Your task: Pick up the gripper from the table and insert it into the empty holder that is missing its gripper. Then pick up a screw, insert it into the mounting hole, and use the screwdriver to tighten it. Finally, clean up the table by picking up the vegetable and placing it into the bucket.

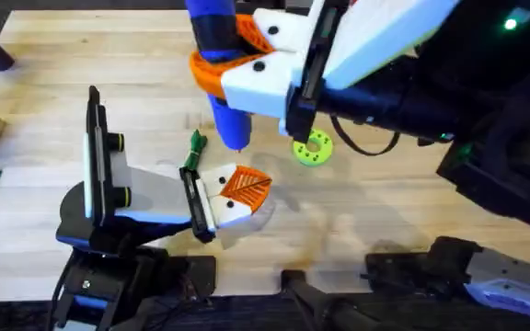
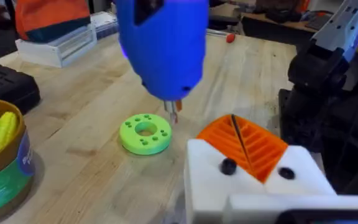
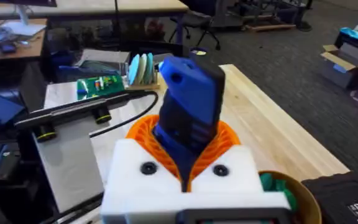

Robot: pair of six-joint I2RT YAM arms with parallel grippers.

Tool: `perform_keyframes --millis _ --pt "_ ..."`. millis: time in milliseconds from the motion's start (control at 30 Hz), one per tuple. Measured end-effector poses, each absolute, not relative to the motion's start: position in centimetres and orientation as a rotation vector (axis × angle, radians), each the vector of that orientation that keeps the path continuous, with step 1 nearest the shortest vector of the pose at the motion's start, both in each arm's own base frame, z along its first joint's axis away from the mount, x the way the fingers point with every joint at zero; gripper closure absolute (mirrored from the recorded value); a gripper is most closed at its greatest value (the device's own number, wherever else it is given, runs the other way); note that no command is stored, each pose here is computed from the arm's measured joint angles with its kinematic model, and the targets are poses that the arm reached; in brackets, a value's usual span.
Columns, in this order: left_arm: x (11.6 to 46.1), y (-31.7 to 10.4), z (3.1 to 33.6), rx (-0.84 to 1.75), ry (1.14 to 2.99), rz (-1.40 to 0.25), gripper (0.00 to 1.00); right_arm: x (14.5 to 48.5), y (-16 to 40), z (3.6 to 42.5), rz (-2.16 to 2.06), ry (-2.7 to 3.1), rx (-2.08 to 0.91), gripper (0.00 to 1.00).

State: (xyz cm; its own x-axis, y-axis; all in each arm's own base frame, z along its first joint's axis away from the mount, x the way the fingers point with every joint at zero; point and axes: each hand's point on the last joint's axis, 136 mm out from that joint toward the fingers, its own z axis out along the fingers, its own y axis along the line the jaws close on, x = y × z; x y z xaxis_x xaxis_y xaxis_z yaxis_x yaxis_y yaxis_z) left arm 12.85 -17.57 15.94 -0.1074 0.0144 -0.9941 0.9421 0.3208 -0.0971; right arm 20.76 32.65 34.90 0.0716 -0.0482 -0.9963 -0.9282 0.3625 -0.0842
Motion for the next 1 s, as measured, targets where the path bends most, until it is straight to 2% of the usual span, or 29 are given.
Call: perform_keyframes --millis 433,733,1000 --pt "12.8 -17.6 15.9 0.936 1.444 -1.021 0.997 17.9 33.6 35.3 0.976 1.242 -1.091 0.972" --pt "12.8 -17.6 15.9 0.936 1.444 -1.021 0.997 16.8 31.7 35.6 0.975 1.225 -1.083 0.972" --pt "12.8 -17.6 15.9 0.936 1.444 -1.022 0.997 16.9 29.7 38.0 0.955 1.110 -0.994 0.972"
